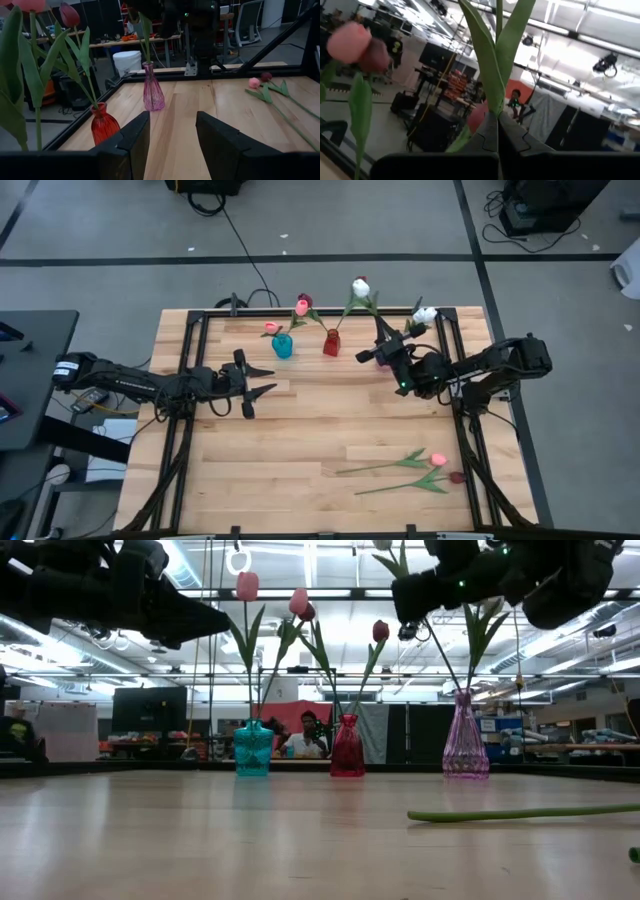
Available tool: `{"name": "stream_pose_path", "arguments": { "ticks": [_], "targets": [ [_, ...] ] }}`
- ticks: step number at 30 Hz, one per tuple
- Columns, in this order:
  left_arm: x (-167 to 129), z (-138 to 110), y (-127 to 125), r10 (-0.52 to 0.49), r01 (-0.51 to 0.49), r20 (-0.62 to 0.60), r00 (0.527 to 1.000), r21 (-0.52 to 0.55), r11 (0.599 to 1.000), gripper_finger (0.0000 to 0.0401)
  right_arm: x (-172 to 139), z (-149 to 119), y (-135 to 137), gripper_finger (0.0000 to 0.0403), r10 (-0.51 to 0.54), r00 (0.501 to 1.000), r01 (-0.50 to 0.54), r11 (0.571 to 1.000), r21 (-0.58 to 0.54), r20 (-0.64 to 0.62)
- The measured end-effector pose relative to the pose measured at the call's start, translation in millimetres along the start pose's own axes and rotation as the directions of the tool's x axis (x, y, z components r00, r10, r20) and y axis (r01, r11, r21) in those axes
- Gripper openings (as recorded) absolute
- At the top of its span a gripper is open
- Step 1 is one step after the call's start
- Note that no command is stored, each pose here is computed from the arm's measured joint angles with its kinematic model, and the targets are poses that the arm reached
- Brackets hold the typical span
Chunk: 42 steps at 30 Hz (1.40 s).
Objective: Sort flowers into vase by color
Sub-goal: Put the white tulip into the pink vase, then put the pink tulip into the blue vase
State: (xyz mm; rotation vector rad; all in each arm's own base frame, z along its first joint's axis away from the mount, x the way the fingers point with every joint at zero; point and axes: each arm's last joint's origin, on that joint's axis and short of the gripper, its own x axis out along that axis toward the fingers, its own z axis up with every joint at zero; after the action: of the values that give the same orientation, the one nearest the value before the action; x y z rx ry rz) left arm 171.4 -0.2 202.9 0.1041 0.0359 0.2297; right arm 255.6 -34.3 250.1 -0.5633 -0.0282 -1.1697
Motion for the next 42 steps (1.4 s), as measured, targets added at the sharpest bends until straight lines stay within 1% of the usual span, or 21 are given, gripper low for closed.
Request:
{"name": "stream_pose_path", "arguments": {
  "ticks": [4,8,12,27,32,37,42],
  "targets": [
    [0.0,-0.7,-0.1,-0.001,0.001,-0.007,1.000,0.002,1.000,0.0166,-5.5,-13.9,-1.5,0.0003,-0.013,0.998,0.014,0.999,0.030,-0.056],
    [0.0,-1.0,-0.1,-0.001,0.001,-0.010,1.000,0.003,1.000,0.0166,-13.3,-19.4,-0.6,0.0004,-0.007,0.996,0.009,1.000,0.025,-0.085],
    [0.0,-1.0,-0.1,-0.001,0.001,-0.010,1.000,0.003,1.000,0.0166,-20.6,-19.6,1.0,0.0012,-0.011,0.993,0.015,1.000,0.025,-0.120],
    [0.0,-1.0,-0.1,-0.001,0.001,-0.010,1.000,0.002,1.000,0.0166,-35.5,-18.0,2.4,0.0044,-0.097,0.955,0.108,0.994,0.026,-0.281],
    [0.0,-1.0,-0.1,-0.001,0.001,-0.010,1.000,0.002,1.000,0.0166,-43.8,-16.0,3.5,0.0070,-0.114,0.937,0.128,0.992,0.021,-0.331],
    [0.0,-1.0,-0.1,-0.001,0.001,-0.010,1.000,0.002,1.000,0.0166,-55.9,-12.1,5.5,0.0114,-0.113,0.921,0.132,0.991,0.028,-0.373],
    [0.0,-1.0,-0.1,-0.003,0.003,-0.010,1.000,-0.001,1.000,0.0166,-69.9,-6.0,8.4,0.0162,-0.060,0.931,0.089,0.994,0.066,-0.359]
  ]
}}
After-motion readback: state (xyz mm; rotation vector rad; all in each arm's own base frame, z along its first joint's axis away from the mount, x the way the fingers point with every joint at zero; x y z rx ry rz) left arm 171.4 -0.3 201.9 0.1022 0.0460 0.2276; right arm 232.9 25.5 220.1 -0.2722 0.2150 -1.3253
